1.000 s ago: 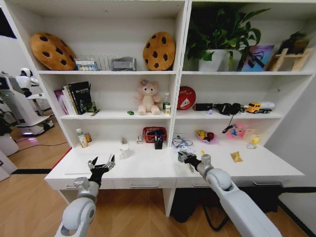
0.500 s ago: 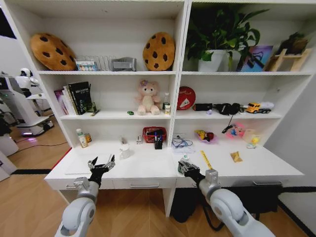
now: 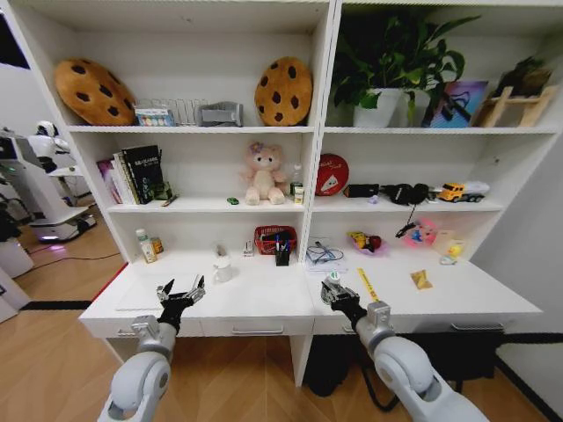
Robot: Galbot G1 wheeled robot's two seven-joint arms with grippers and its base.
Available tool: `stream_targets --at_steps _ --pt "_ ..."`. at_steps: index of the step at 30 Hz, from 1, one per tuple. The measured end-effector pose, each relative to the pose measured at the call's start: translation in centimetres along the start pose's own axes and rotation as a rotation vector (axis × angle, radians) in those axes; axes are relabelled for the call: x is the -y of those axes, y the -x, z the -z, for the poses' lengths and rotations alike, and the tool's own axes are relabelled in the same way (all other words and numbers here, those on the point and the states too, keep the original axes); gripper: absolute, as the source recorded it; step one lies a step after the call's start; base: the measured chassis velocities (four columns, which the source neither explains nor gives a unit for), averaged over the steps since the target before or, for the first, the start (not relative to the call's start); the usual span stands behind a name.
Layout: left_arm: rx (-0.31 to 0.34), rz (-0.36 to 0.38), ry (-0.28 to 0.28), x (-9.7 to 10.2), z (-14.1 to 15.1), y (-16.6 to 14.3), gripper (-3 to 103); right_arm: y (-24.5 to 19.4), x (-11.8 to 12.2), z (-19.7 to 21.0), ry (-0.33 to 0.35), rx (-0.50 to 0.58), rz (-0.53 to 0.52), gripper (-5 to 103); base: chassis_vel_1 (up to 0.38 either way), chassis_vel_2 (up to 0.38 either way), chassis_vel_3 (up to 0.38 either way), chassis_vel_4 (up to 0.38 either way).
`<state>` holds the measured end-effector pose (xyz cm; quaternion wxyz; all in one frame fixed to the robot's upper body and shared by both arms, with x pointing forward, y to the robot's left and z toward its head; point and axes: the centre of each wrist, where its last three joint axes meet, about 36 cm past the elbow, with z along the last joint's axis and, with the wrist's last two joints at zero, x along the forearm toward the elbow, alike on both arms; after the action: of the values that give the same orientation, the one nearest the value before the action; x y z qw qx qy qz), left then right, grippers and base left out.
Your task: Organize the objects on the table.
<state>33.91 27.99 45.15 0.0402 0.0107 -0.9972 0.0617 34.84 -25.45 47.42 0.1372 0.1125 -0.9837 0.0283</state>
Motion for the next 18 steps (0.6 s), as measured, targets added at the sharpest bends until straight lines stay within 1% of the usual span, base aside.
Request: stream_targets --at_steps 11,13,14,16,18 --pt "0.0 0.0 0.0 0.0 0.0 0.0 100 -0.1 0.1 0.2 -0.014 0.016 0.0 27 -0.115 -0.117 0.116 0.106" --pt "0.0 0.0 0.0 0.0 0.0 0.0 100 -0.4 -0.4 0.0 -0.044 0.032 0.027 27 -0.063 -0.077 0.055 0.079" --pt "0.0 0.0 0.0 0.0 0.0 0.0 100 -0.4 -0.4 0.0 -0.044 0.032 0.027 27 -0.063 -0.077 0.028 0.062" --pt "0.0 0.0 0.0 0.0 0.0 0.0 100 -1.3 -1.3 -0.4 -0.063 0.029 0.072 27 0.0 0.0 0.0 0.0" --pt "0.0 0.0 0.0 0.0 0.0 0.0 100 -2.6 -2.6 -0.6 -0.054 0.011 0.108 27 0.0 0.0 0.0 0.0"
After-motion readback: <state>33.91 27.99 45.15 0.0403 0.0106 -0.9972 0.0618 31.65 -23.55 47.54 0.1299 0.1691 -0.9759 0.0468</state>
